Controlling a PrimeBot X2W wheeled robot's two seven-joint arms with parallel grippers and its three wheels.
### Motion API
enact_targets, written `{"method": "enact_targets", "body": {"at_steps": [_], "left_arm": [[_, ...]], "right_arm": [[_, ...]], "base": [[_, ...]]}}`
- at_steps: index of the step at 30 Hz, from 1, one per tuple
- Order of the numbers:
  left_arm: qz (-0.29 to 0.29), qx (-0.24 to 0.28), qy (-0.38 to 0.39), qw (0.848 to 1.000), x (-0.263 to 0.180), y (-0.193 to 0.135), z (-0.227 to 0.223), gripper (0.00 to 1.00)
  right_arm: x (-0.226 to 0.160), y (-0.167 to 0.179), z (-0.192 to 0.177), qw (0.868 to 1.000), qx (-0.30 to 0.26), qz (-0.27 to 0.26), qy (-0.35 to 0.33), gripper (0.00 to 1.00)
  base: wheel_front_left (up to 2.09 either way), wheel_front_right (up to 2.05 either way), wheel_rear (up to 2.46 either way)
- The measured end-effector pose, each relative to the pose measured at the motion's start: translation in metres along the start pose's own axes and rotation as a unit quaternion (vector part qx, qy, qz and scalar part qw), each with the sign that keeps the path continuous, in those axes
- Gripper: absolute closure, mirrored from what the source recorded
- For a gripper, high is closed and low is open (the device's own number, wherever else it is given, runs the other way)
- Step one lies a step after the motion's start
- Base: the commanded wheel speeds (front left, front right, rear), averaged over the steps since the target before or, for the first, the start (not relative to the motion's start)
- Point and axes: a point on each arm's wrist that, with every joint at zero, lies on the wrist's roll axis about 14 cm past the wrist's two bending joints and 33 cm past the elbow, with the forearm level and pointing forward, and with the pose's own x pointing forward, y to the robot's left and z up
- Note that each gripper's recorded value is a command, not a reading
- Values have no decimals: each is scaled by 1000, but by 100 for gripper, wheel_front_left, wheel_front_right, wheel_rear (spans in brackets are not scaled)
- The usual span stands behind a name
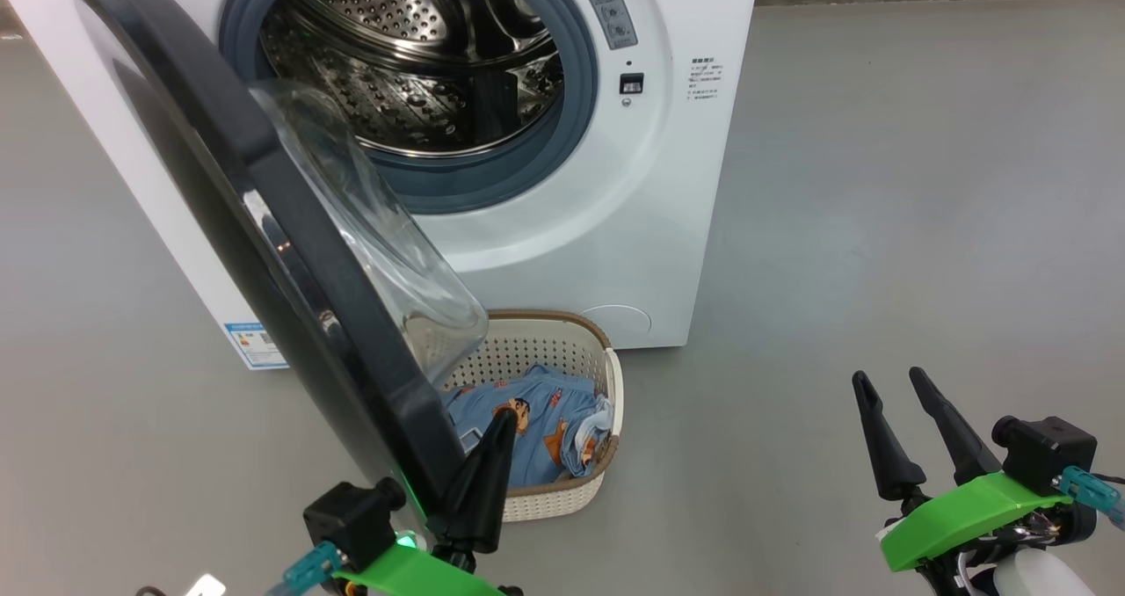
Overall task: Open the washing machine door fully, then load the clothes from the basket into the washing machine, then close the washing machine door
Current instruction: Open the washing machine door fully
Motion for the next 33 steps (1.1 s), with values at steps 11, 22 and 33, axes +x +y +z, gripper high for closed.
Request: {"method": "enact_targets", "body": {"at_steps": [11,22,33], "left_arm": [[48,-4,6,999,-5,29,-6,100],[85,6,-26,996,-25,48,14,100],[146,25,-54,988,-61,77,33,100]], "right_arm": [[3,7,-2,1000,3,8,2,0],[17,33,-13,999,8,44,18,0],[35,69,-24,995,17,88,33,0]], "base": [[0,0,0],[0,0,0],[0,0,0]]}}
